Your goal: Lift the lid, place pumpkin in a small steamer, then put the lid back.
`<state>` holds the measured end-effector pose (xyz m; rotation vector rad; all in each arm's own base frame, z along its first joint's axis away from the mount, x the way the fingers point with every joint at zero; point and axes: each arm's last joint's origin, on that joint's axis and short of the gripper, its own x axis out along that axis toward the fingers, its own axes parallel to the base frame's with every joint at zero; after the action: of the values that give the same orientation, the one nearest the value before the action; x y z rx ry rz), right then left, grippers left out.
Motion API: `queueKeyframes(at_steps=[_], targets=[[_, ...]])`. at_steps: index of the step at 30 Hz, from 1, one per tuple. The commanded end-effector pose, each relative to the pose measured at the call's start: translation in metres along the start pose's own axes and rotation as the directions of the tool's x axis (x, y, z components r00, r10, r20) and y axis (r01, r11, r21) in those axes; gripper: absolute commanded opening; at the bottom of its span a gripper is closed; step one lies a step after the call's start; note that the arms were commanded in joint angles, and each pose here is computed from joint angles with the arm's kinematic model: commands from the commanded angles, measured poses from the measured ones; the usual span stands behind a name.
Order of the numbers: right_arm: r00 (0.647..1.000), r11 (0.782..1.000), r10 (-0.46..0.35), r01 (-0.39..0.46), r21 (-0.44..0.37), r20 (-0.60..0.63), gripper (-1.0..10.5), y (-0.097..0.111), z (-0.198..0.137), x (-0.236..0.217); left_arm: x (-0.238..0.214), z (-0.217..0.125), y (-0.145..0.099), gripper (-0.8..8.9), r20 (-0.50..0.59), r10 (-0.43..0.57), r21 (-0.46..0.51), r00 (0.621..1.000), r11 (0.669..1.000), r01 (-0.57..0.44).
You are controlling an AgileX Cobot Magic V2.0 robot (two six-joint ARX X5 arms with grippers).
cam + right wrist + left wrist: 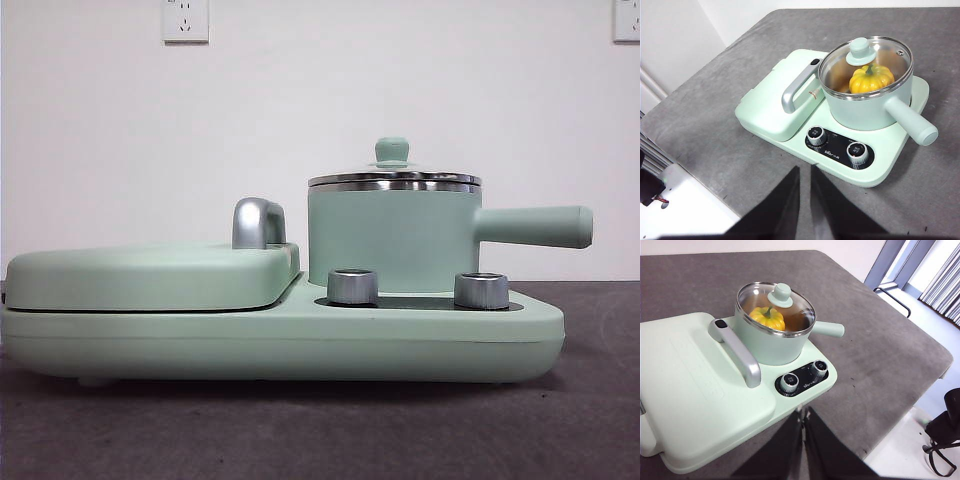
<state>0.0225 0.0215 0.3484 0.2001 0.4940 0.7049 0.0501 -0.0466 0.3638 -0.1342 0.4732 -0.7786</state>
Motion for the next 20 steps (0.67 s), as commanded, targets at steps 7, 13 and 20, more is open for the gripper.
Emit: queueKeyframes(at_steps=[7,13,20], targets=[[1.000,1.000,0.009,-0.009,-0.014,0.012,0.2,0.001,0.002,-0.001,-0.001,0.003,-0.001,0.06,0.024,-0.003,0.003,1.000,1.000,0.003],[1.000,1.000,0.010,-0.009,-0.014,0.012,0.2,0.001,0.002,-0.001,0.018,-0.011,0.020,0.06,0.143,0.103,-0.042,0.984,0.994,-0.098],[1.000,1.000,0.009,-0.009,-0.014,0.013,0.2,0.001,0.003,-0.001,0.040,-0.070,0.070,0.06,0.295,0.389,-0.092,0.873,0.921,-0.379]])
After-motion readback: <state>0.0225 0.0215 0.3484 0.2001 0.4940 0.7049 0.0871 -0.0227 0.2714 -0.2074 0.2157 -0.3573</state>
